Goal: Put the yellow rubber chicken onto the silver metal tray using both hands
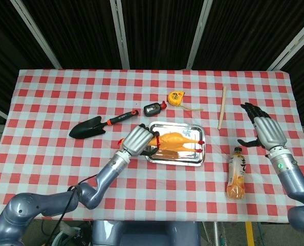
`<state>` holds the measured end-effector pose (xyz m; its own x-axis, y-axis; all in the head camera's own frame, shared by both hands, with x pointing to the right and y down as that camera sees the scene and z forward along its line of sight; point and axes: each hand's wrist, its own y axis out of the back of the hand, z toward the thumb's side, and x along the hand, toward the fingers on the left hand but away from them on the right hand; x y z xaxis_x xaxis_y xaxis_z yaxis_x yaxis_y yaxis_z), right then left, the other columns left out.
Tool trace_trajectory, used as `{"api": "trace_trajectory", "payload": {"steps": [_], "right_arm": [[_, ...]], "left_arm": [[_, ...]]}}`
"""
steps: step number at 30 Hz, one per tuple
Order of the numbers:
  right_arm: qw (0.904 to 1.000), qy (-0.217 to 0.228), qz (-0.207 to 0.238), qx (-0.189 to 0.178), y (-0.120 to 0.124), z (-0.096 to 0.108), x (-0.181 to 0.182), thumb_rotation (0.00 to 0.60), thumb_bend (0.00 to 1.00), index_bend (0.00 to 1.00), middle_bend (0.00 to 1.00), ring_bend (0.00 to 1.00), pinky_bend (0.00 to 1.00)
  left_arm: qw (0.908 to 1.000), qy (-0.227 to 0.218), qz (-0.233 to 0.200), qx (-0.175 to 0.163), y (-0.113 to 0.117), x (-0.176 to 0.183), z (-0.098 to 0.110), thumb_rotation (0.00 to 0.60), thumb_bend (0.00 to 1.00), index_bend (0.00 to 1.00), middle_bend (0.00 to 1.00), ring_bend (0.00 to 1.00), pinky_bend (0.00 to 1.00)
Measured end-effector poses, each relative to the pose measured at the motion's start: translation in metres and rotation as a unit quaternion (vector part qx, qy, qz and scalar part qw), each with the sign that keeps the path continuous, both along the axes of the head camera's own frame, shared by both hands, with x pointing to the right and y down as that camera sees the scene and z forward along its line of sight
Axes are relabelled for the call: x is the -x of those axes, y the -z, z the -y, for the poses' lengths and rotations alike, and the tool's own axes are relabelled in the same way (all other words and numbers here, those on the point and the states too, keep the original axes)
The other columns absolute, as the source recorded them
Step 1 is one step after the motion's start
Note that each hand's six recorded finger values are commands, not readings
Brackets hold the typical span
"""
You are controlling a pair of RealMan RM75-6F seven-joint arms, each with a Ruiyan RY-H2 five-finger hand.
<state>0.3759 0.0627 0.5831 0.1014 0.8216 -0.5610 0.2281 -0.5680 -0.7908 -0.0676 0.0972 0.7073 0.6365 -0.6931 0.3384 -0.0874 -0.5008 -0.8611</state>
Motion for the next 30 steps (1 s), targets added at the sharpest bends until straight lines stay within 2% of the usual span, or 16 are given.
{"api": "trace_trajectory", "payload": {"steps": [10, 14, 16, 21, 24, 30], "right_arm": [[0.9991, -0.012, 0.037, 0.02, -0.006, -0.004, 0.0, 0.6, 0.24, 0.0, 0.0, 0.0, 0.12], [0.9986, -0.007, 0.046, 0.026, -0.008, -0.005, 0.002, 0.6, 0.24, 0.0, 0.0, 0.0, 0.12], [0.9984, -0.006, 0.048, 0.027, -0.009, -0.005, 0.002, 0.6, 0.24, 0.0, 0.0, 0.0, 0.12], [0.9981, -0.006, 0.054, 0.027, -0.008, -0.005, 0.002, 0.6, 0.24, 0.0, 0.0, 0.0, 0.12], [0.998, -0.01, 0.058, 0.023, -0.007, -0.004, 0.0, 0.6, 0.24, 0.0, 0.0, 0.0, 0.12], [0.9985, -0.029, 0.045, -0.009, 0.001, 0.001, -0.016, 0.6, 0.24, 0.0, 0.0, 0.0, 0.12]], "left_arm": [[0.9998, 0.003, -0.011, 0.018, -0.009, -0.035, -0.001, 0.6, 0.32, 0.45, 0.51, 0.43, 0.32], [0.9997, 0.005, -0.011, 0.022, -0.011, -0.042, -0.001, 0.6, 0.16, 0.25, 0.3, 0.24, 0.18], [0.9996, 0.002, -0.005, 0.027, -0.013, -0.044, -0.002, 0.6, 0.12, 0.18, 0.23, 0.16, 0.13], [0.9993, -0.009, 0.01, 0.034, -0.015, -0.05, -0.004, 0.6, 0.08, 0.07, 0.09, 0.03, 0.05], [0.9991, -0.012, 0.018, 0.036, -0.015, -0.052, -0.005, 0.6, 0.07, 0.02, 0.04, 0.0, 0.02], [0.9997, 0.001, 0.009, 0.022, -0.002, -0.037, 0.005, 0.6, 0.07, 0.03, 0.05, 0.0, 0.02]]}}
